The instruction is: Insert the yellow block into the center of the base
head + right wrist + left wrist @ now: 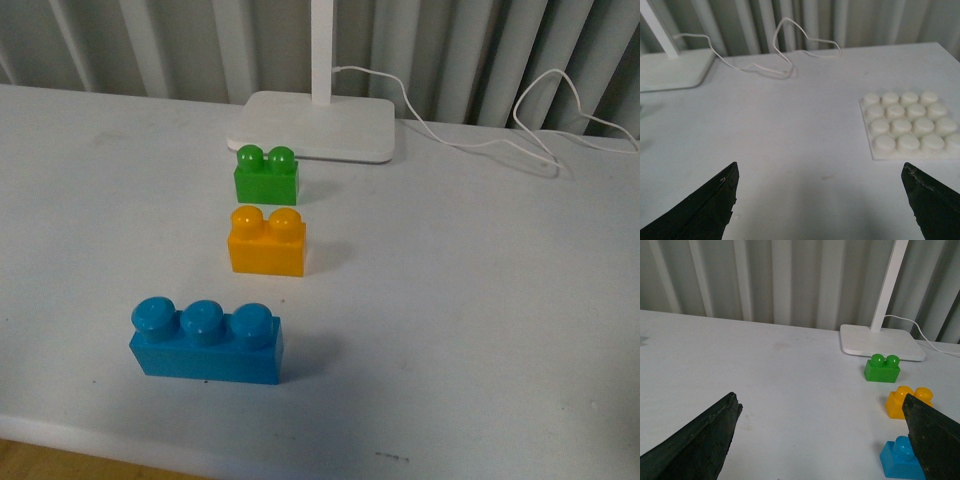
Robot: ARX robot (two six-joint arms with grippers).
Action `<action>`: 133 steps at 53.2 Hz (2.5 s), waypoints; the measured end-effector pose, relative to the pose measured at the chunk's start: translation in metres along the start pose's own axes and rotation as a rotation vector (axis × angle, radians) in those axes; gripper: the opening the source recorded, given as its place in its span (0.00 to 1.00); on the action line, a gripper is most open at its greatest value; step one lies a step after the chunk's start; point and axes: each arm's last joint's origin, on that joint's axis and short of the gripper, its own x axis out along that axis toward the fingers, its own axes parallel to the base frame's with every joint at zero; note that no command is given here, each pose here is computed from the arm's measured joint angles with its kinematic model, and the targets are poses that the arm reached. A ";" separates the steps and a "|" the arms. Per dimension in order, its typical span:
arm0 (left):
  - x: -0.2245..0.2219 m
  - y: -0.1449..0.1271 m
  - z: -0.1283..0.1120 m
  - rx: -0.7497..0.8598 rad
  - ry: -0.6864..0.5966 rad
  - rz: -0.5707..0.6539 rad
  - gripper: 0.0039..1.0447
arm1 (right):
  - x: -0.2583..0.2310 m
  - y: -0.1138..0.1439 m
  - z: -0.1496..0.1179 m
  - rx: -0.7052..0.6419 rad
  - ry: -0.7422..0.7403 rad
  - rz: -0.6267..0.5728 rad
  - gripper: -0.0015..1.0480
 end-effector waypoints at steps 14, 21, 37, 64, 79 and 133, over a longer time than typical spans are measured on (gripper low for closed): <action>0.000 0.000 0.000 0.000 0.000 0.000 0.94 | 0.045 0.001 0.063 -0.022 0.230 0.023 0.91; 0.000 0.000 0.000 0.000 0.000 0.000 0.94 | 0.089 -0.008 0.079 -0.050 0.406 0.007 0.91; 0.000 0.000 0.000 0.000 0.000 0.000 0.94 | 0.173 -0.026 0.092 -0.208 0.657 -0.033 0.91; 0.000 0.000 0.000 0.000 0.000 0.000 0.94 | 0.225 -0.077 0.068 -0.242 0.853 -0.073 0.91; 0.000 0.000 0.000 0.000 0.000 0.000 0.94 | 0.236 -0.089 0.055 -0.180 0.897 -0.091 0.91; 0.000 0.000 0.000 0.000 0.000 0.000 0.94 | 0.225 -0.025 0.023 -0.067 0.895 -0.018 0.91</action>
